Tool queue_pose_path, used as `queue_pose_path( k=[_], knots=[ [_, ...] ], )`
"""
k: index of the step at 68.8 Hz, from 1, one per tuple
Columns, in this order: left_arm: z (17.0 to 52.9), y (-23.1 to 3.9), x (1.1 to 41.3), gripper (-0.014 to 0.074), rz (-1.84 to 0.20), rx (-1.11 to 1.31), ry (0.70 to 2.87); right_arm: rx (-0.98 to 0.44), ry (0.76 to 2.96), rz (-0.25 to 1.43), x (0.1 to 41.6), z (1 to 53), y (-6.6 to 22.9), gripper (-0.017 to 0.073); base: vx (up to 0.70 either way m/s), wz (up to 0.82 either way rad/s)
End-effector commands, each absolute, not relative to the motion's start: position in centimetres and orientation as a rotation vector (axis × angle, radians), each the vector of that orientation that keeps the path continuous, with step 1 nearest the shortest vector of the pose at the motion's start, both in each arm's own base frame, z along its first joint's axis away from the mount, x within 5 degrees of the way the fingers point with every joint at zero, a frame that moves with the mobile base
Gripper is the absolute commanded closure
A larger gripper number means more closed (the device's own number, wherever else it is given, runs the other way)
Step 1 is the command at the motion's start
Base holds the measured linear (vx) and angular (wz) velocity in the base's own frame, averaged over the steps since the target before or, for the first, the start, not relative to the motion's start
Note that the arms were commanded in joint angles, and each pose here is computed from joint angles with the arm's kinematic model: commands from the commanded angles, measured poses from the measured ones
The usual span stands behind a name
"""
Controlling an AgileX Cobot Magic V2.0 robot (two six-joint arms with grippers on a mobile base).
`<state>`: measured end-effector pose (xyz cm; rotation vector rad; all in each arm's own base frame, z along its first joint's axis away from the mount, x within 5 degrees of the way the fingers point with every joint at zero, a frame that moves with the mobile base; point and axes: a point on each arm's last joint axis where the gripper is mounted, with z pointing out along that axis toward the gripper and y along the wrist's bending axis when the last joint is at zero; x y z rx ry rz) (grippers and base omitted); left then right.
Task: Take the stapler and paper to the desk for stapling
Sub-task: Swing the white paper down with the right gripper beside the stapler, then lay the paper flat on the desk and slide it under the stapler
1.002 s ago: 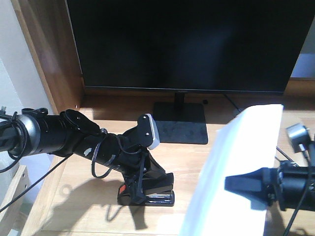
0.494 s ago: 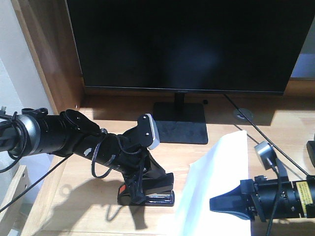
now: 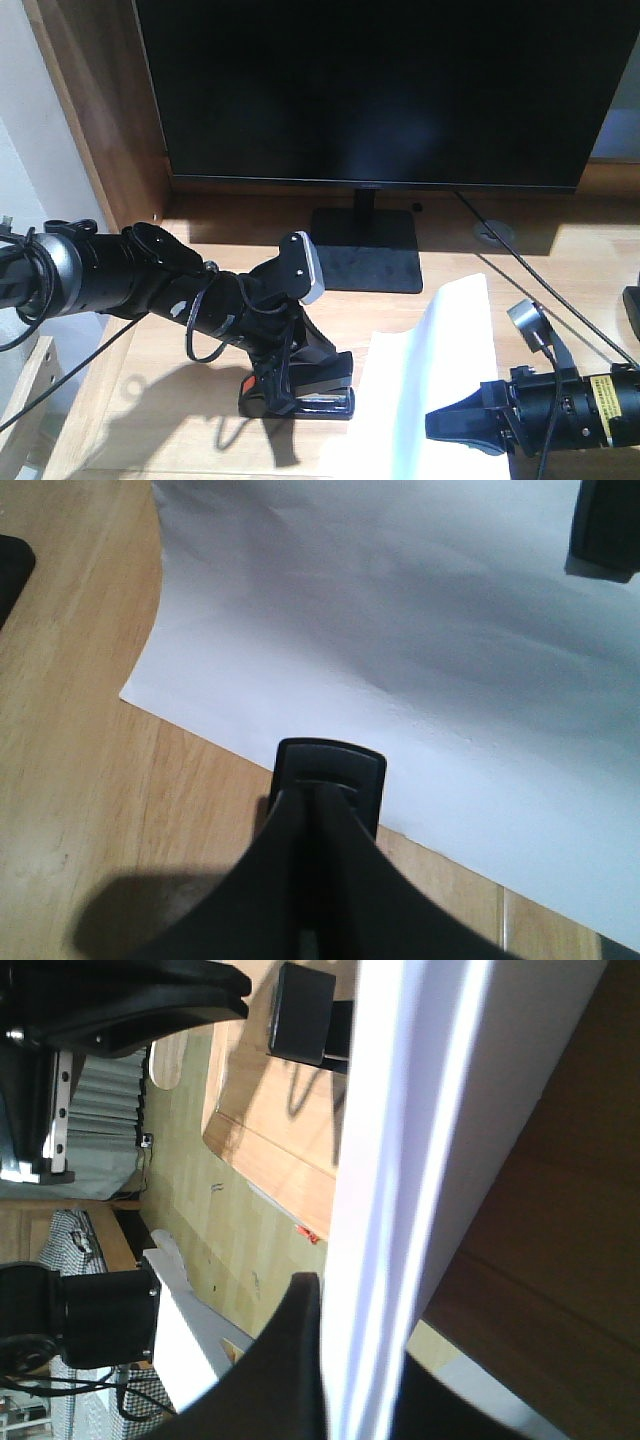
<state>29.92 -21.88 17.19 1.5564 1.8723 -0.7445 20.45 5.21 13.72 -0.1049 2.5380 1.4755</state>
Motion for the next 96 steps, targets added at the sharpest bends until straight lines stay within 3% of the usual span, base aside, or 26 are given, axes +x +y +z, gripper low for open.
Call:
queue_pose_path(
  k=[1, 31, 61, 96],
  knots=[
    [19.7, -22.4, 29.9, 0.06, -0.774, 1.507, 1.808, -0.206, 2.444, 1.527, 20.7, 15.0, 5.4, 0.0561, 0.0, 0.0],
    [19.7, -22.4, 29.9, 0.06, -0.774, 1.507, 1.808, -0.46, 2.242, 1.645, 20.0, 16.2, 6.0, 0.0561, 0.0, 0.0],
    [19.7, -22.4, 29.9, 0.06, -0.774, 1.507, 1.808, -0.572, 2.193, 1.564, 19.3, 18.1, 6.0, 0.0561, 0.0, 0.0],
    [19.7, -22.4, 29.9, 0.06, -0.774, 1.507, 1.808, -0.506, 2.269, 1.457, 19.7, 17.8, 5.7, 0.0561, 0.0, 0.0]
  ],
)
